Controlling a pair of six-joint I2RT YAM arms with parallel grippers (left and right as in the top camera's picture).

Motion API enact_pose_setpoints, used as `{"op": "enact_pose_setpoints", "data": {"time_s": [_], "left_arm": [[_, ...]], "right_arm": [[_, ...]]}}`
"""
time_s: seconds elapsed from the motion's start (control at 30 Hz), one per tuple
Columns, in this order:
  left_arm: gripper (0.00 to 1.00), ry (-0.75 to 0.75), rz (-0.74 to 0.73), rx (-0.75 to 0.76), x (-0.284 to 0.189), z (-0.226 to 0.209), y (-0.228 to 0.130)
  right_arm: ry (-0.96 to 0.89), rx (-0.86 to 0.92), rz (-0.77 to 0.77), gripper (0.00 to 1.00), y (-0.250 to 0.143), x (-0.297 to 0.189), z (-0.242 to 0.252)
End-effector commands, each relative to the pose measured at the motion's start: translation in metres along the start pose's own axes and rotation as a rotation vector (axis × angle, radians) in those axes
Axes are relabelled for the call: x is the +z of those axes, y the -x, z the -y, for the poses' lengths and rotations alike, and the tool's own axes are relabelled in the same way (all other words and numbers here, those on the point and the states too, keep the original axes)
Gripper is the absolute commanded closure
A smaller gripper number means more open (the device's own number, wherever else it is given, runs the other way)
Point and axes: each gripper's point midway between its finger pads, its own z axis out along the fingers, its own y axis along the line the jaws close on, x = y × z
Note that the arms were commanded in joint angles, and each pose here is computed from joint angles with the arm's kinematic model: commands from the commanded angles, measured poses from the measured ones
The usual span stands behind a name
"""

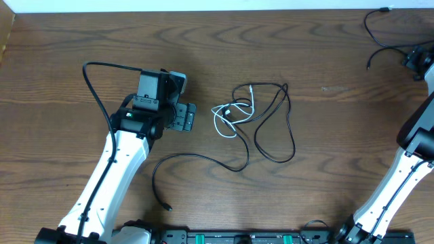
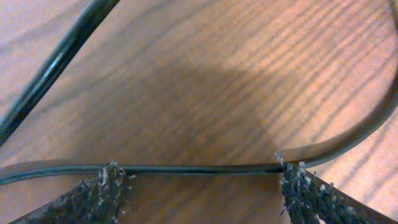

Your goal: Untangle cables

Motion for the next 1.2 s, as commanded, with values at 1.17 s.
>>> {"op": "enact_pose_setpoints", "data": {"time_s": [1.17], "left_arm": [[0.13,0.015,0.005,-0.008,-0.001,-0.004,0.003]], "right_arm": [[0.455,-0.062,-0.09,0.01,0.022,-0.143,-0.069]]}}
